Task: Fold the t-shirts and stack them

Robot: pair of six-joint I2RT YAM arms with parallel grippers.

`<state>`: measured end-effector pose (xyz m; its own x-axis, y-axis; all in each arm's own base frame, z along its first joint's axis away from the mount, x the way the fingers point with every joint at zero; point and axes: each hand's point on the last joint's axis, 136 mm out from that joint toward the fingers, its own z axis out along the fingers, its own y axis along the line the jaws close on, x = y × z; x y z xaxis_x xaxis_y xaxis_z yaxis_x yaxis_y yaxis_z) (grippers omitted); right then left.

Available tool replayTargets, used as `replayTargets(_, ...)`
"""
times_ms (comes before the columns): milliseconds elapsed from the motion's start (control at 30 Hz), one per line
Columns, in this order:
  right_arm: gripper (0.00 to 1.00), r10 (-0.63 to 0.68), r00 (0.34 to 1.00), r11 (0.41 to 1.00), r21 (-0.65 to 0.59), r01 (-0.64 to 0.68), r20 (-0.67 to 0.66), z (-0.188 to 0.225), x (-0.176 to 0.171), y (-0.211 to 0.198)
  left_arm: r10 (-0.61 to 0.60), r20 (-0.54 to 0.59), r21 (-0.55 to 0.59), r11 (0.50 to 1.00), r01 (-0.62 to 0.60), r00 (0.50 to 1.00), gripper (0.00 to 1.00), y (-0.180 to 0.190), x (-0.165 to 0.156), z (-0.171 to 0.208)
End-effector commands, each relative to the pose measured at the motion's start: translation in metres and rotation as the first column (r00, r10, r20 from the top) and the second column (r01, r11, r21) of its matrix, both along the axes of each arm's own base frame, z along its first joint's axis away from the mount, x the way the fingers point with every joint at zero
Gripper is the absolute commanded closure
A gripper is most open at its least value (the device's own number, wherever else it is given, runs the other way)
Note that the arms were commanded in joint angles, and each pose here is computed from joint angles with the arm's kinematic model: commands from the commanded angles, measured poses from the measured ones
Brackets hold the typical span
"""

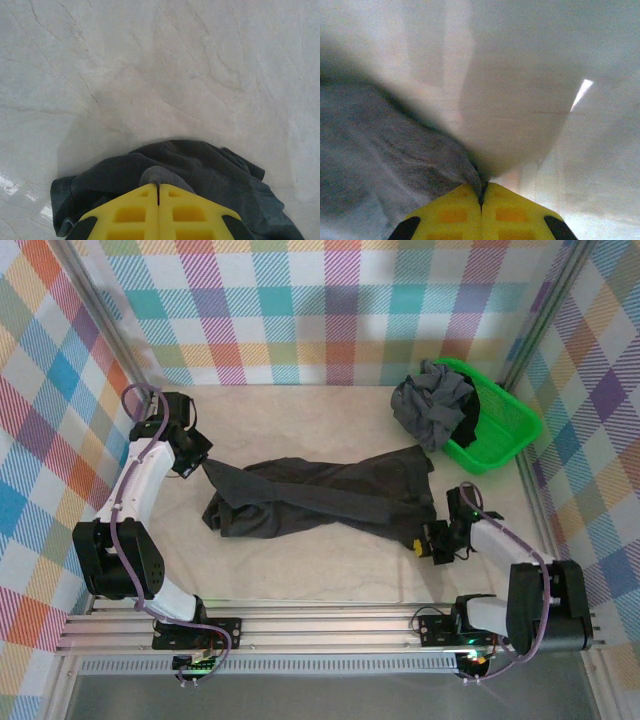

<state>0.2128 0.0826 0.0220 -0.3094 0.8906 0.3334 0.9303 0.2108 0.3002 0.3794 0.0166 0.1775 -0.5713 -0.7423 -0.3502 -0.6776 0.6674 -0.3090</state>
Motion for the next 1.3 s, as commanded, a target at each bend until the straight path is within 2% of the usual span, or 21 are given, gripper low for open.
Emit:
replayTargets(0, 1.00, 0.136, 0.954, 0.986, -0.130, -0.104, 0.269, 0.058, 0.071, -0.008, 0.017, 0.055, -0.052, 0.999, -0.014, 0.998, 1.00, -0.008, 0.003, 0.022)
replayTargets(67, 1.00, 0.221, 0.894, 0.968, -0.198, -0.153, 0.389, 0.102, 0.105, -0.008, 0.037, 0.083, -0.080, 0.996, -0.030, 0.996, 1.00, -0.010, 0.009, 0.040)
replayTargets(233, 1.00, 0.406, 0.666, 0.908, -0.361, -0.213, 0.626, 0.226, 0.180, -0.001, 0.099, 0.243, -0.157, 0.986, -0.062, 0.965, 1.00, -0.013, 0.032, 0.120)
replayTargets(367, 1.00, 0.472, 0.436, 0.878, -0.451, -0.158, 0.767, 0.329, 0.215, 0.005, 0.172, 0.435, -0.216, 0.973, -0.083, 0.884, 1.00, -0.008, 0.040, 0.207)
replayTargets(467, 1.00, 0.481, 0.258, 0.876, -0.473, -0.099, 0.838, 0.394, 0.218, 0.009, 0.224, 0.578, -0.253, 0.963, -0.089, 0.785, 1.00, -0.004, 0.030, 0.270)
replayTargets(533, 1.00, 0.480, 0.124, 0.877, -0.478, -0.051, 0.869, 0.436, 0.207, 0.012, 0.267, 0.670, -0.274, 0.956, -0.103, 0.693, 1.00, 0.003, 0.009, 0.309)
replayTargets(567, 1.00, 0.478, 0.072, 0.878, -0.477, -0.029, 0.875, 0.451, 0.199, 0.012, 0.281, 0.705, -0.280, 0.954, -0.108, 0.652, 1.00, 0.006, -0.002, 0.323)
replayTargets(633, 1.00, 0.470, -0.021, 0.882, -0.470, 0.010, 0.882, 0.481, 0.178, 0.012, 0.306, 0.787, -0.284, 0.951, -0.126, 0.535, 1.00, 0.015, -0.036, 0.358)
replayTargets(733, 1.00, 0.463, -0.124, 0.886, -0.461, 0.047, 0.877, 0.513, 0.144, 0.011, 0.340, 0.872, -0.291, 0.938, -0.187, 0.351, 1.00, 0.033, -0.096, 0.400)
replayTargets(800, 1.00, 0.451, -0.155, 0.892, -0.443, 0.084, 0.879, 0.526, 0.126, 0.007, 0.344, 0.901, -0.291, 0.931, -0.220, 0.265, 1.00, 0.042, -0.129, 0.422)
replayTargets(833, 1.00, 0.444, -0.173, 0.896, -0.433, 0.101, 0.879, 0.533, 0.119, 0.005, 0.339, 0.910, -0.285, 0.930, -0.232, 0.241, 1.00, 0.044, -0.140, 0.432)
replayTargets(900, 1.00, 0.429, -0.204, 0.903, -0.414, 0.113, 0.880, 0.545, 0.110, 0.004, 0.322, 0.919, -0.271, 0.935, -0.228, 0.228, 1.00, 0.043, -0.147, 0.447)
replayTargets(967, 1.00, 0.413, -0.222, 0.911, -0.403, 0.088, 0.883, 0.551, 0.114, 0.009, 0.318, 0.914, -0.266, 0.939, -0.220, 0.251, 1.00, 0.041, -0.141, 0.452)
replayTargets(1067, 1.00, 0.380, -0.188, 0.923, -0.386, 0.010, 0.905, 0.541, 0.141, 0.018, 0.323, 0.887, -0.263, 0.940, -0.216, 0.329, 1.00, 0.038, -0.107, 0.440)
replayTargets(1167, 1.00, 0.357, -0.169, 0.917, -0.379, -0.124, 0.919, 0.520, 0.180, 0.043, 0.303, 0.852, -0.232, 0.949, -0.211, 0.426, 1.00, 0.035, -0.056, 0.416)
replayTargets(1267, 1.00, 0.357, -0.120, 0.872, -0.376, -0.313, 0.926, 0.482, 0.224, 0.083, 0.309, 0.779, -0.226, 0.950, -0.215, 0.545, 1.00, 0.043, 0.006, 0.372)
